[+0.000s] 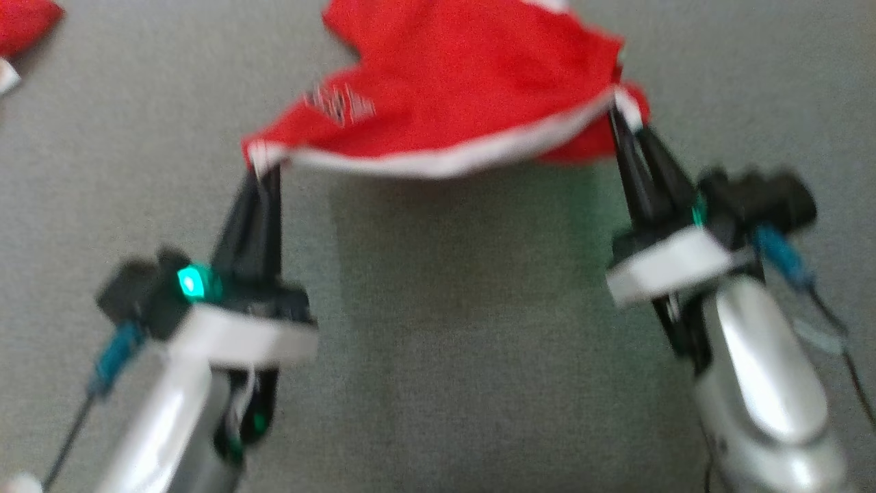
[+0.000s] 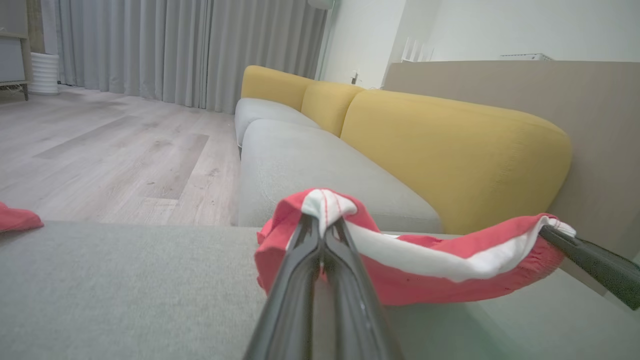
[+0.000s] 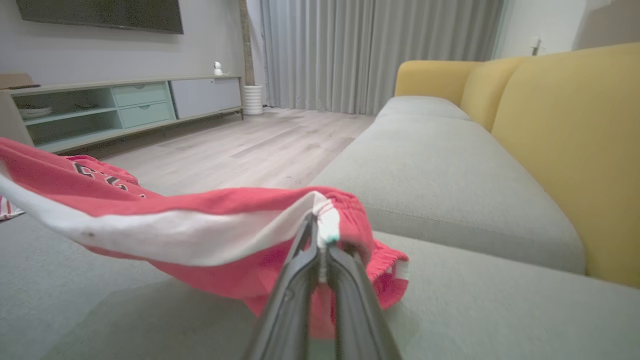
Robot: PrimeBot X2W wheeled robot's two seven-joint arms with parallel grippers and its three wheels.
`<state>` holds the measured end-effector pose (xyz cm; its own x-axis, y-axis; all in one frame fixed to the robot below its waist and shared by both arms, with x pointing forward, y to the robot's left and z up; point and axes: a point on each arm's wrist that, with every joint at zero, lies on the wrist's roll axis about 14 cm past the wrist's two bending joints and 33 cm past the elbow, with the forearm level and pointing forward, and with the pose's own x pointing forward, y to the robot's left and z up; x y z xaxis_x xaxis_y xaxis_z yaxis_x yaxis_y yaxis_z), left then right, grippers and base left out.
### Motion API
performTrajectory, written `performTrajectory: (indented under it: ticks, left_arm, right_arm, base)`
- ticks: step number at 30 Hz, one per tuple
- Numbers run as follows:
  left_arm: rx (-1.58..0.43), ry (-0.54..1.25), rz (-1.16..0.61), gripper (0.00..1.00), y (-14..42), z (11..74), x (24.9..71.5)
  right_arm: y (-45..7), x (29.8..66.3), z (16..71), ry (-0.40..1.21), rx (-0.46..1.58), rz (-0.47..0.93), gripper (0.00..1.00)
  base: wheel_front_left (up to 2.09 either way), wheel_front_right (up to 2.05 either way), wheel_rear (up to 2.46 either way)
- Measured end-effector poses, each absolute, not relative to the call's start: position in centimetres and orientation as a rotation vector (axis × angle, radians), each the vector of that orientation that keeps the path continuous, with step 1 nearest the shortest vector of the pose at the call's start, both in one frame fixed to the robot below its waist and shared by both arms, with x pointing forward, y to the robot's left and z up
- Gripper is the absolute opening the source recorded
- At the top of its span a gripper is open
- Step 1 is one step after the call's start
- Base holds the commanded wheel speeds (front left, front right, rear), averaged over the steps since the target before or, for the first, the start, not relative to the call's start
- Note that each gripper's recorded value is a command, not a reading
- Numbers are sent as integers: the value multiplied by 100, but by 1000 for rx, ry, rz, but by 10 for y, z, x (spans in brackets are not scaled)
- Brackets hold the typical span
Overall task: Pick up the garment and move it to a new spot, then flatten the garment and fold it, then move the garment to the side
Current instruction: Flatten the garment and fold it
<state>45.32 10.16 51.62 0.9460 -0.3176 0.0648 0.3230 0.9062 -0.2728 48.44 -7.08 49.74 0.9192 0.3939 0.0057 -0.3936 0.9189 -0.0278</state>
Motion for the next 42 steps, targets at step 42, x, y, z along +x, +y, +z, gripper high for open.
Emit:
performTrajectory:
  ticks: [42]
  left_arm:
    - [27, 480, -654, 0, 48, 450, 515]
  right_arm:
    - [-141, 426, 424, 309, 167, 171, 0]
  base:
    - [0, 0, 0]
